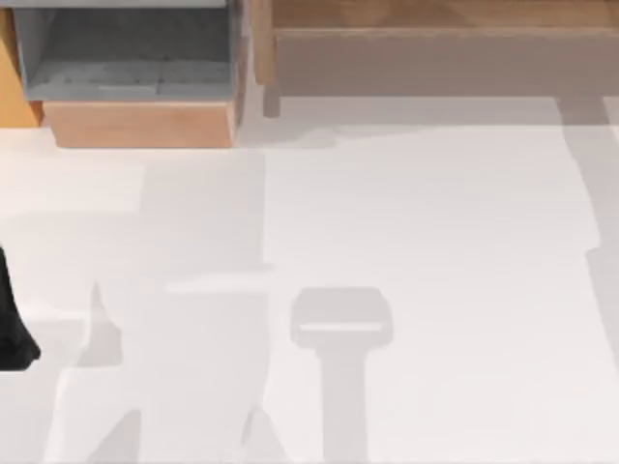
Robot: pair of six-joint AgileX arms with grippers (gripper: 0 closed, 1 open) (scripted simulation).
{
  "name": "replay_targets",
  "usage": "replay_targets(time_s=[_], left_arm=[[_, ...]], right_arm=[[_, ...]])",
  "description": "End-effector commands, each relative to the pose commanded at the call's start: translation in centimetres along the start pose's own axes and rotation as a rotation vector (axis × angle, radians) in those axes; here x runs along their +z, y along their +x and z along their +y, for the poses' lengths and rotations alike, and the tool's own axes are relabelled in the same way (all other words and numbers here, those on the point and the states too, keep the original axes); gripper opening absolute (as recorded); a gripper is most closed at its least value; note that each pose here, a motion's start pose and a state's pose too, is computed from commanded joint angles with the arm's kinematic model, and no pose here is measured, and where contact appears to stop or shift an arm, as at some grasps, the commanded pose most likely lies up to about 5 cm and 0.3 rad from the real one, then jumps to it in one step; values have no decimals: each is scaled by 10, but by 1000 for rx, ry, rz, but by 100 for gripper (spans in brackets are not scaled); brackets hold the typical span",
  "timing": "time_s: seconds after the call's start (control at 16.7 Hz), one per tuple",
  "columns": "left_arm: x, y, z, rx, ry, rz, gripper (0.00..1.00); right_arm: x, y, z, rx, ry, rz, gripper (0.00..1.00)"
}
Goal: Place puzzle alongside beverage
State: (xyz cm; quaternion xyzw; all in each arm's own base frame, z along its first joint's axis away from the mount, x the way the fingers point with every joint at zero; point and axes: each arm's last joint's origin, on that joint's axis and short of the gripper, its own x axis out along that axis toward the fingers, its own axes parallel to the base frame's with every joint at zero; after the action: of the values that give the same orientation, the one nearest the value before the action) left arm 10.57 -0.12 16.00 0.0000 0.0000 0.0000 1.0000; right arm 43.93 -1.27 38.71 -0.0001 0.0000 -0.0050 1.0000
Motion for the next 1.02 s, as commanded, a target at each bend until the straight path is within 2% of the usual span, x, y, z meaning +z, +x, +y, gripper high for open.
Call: replay_targets(time_s=[0.3, 1.02], left_arm=[[0, 0, 0, 0, 0, 0, 100], [0, 0, 0, 0, 0, 0, 100]], right_arm=[[0, 0, 0, 0, 0, 0, 2], [7, 0, 0, 1, 2, -2, 0]])
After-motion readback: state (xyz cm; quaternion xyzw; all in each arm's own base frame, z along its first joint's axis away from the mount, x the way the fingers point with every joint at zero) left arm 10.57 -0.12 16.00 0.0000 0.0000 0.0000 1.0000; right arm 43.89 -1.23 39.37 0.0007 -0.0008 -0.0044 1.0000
